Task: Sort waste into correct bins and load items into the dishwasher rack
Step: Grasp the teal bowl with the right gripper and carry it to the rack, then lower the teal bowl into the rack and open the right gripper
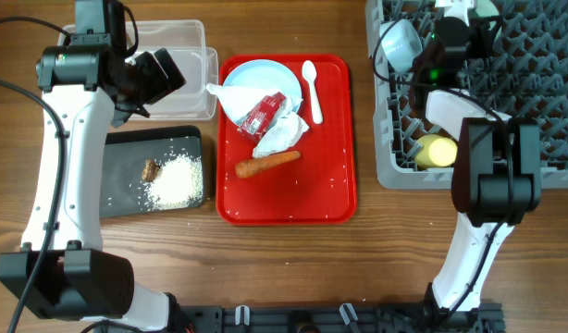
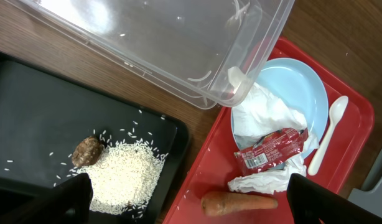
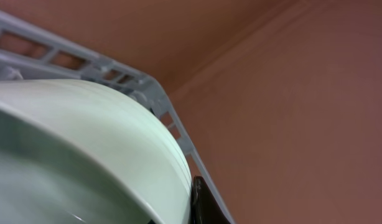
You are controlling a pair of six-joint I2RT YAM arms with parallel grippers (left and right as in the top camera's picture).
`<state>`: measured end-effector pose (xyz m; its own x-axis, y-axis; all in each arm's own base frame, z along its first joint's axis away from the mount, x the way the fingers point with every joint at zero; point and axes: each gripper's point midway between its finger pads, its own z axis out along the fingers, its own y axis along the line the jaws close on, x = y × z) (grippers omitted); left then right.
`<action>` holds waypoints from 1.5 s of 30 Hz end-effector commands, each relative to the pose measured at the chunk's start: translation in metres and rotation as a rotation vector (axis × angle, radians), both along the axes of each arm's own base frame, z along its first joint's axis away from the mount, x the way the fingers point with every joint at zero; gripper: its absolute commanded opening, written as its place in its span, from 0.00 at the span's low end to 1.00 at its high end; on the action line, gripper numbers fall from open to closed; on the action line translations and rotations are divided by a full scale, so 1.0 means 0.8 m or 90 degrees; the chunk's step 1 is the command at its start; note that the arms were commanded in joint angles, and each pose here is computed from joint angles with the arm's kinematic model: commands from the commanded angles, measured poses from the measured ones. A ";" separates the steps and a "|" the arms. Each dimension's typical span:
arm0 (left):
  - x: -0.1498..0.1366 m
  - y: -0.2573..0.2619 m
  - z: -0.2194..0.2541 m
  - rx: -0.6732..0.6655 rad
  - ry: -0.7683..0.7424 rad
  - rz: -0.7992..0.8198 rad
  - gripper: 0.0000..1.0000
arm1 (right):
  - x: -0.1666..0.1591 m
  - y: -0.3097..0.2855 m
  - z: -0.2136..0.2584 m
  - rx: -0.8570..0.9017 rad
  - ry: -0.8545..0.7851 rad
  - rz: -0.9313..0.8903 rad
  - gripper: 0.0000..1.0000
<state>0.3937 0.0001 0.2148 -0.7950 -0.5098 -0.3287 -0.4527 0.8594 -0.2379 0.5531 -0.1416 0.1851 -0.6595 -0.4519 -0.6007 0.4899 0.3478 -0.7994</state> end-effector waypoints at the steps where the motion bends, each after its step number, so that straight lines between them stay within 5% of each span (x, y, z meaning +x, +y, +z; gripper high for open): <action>1: 0.001 0.006 0.000 0.009 0.000 0.010 1.00 | -0.002 -0.013 -0.006 -0.004 0.005 -0.014 0.04; 17: 0.001 0.006 0.000 0.009 0.000 0.010 1.00 | 0.029 0.029 -0.024 0.054 -0.041 0.095 0.06; 21: 0.001 0.006 0.000 0.009 0.000 0.010 1.00 | 0.033 0.049 -0.024 0.052 -0.037 0.111 0.37; 25: 0.001 0.006 0.000 0.009 0.000 0.010 1.00 | 0.034 0.069 -0.021 -0.002 0.018 0.122 1.00; 32: 0.001 0.006 0.000 0.009 0.000 0.010 1.00 | 0.008 0.054 0.027 0.003 -0.118 0.035 1.00; 45: 0.001 0.006 0.000 0.009 0.000 0.010 1.00 | -0.032 0.066 0.163 0.021 -0.331 0.043 1.00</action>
<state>0.3937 0.0001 0.2148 -0.7950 -0.5098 -0.3287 -0.4527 0.8594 -0.2379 0.5456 -0.0826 0.2732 -0.3250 -0.4950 -0.8058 0.7299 0.4105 -0.5466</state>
